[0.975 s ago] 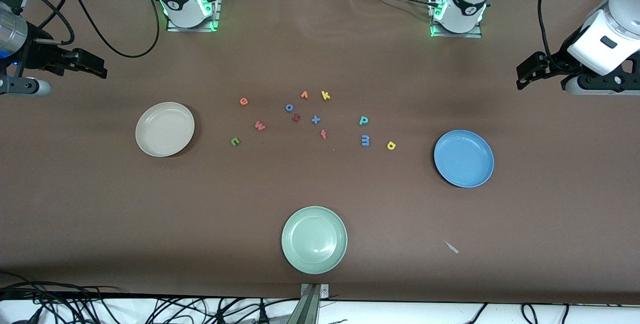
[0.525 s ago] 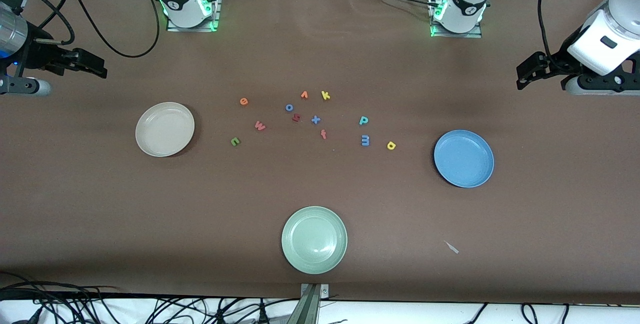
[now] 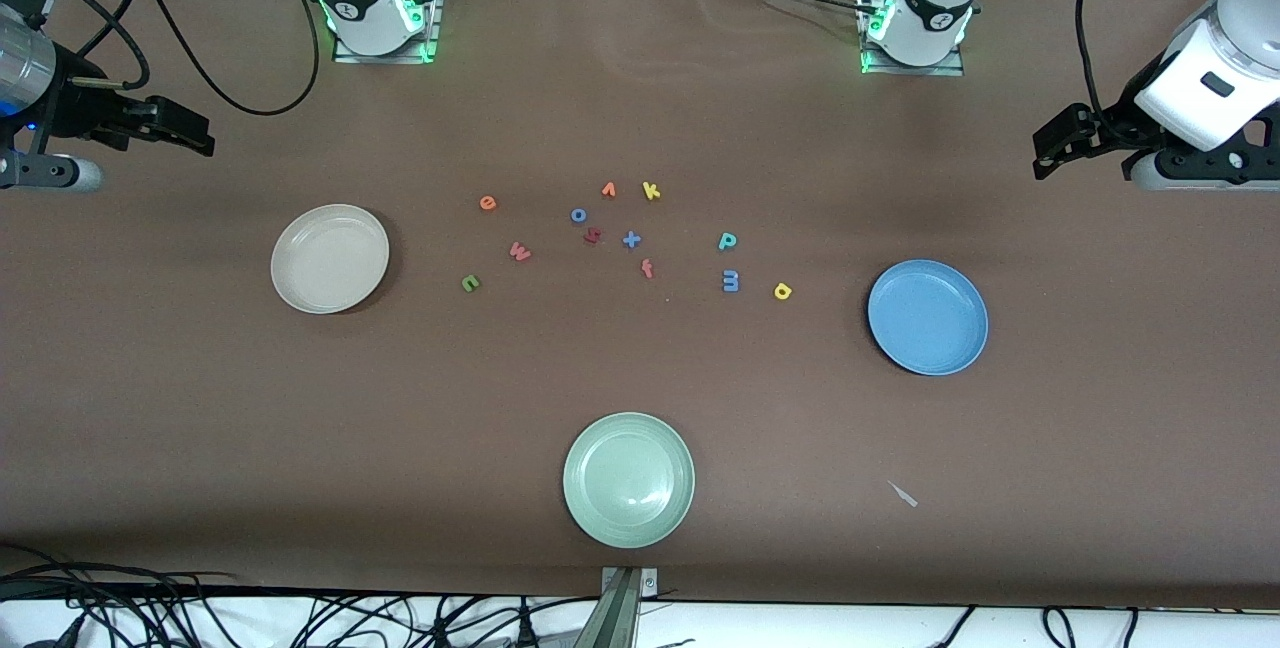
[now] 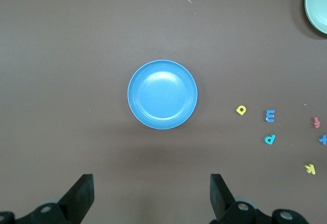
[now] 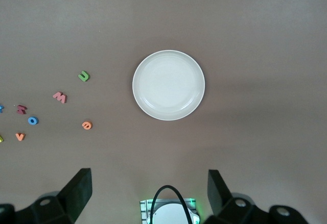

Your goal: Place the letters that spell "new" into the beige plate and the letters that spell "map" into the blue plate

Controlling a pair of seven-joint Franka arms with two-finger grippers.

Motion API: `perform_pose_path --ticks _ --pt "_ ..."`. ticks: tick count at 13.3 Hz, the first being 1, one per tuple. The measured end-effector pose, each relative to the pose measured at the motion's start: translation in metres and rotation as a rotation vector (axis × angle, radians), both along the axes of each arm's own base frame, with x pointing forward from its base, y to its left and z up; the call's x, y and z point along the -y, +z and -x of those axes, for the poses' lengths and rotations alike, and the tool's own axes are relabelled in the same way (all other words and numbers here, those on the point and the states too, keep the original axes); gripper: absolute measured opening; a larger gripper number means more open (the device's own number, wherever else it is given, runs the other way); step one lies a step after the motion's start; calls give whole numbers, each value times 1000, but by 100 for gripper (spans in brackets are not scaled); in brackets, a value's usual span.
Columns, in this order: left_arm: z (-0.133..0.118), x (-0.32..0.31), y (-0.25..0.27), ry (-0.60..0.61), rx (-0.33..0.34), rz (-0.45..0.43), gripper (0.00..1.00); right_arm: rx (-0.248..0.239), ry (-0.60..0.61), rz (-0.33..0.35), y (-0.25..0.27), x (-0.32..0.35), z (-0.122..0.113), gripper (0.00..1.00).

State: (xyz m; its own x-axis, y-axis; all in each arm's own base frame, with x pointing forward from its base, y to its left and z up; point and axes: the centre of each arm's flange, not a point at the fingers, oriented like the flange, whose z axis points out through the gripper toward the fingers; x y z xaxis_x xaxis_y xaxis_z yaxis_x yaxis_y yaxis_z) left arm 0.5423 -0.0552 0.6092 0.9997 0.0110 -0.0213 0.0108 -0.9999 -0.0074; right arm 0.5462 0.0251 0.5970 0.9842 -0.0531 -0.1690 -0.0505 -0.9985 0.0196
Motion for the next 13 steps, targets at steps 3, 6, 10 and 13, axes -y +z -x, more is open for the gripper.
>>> perform_pose_path --ticks 3,6,10,13 --pt "0 0 0 0 0 0 100 5 2 -2 0 -1 -1 100" --pt "0 0 0 0 0 0 100 18 15 -20 -8 -11 -9 100" --pt "0 0 0 1 -1 0 100 -37 100 -6 -61 -60 -31 100" --pt "-1 -1 -2 1 -8 -1 100 -112 146 -2 -123 -91 -48 100"
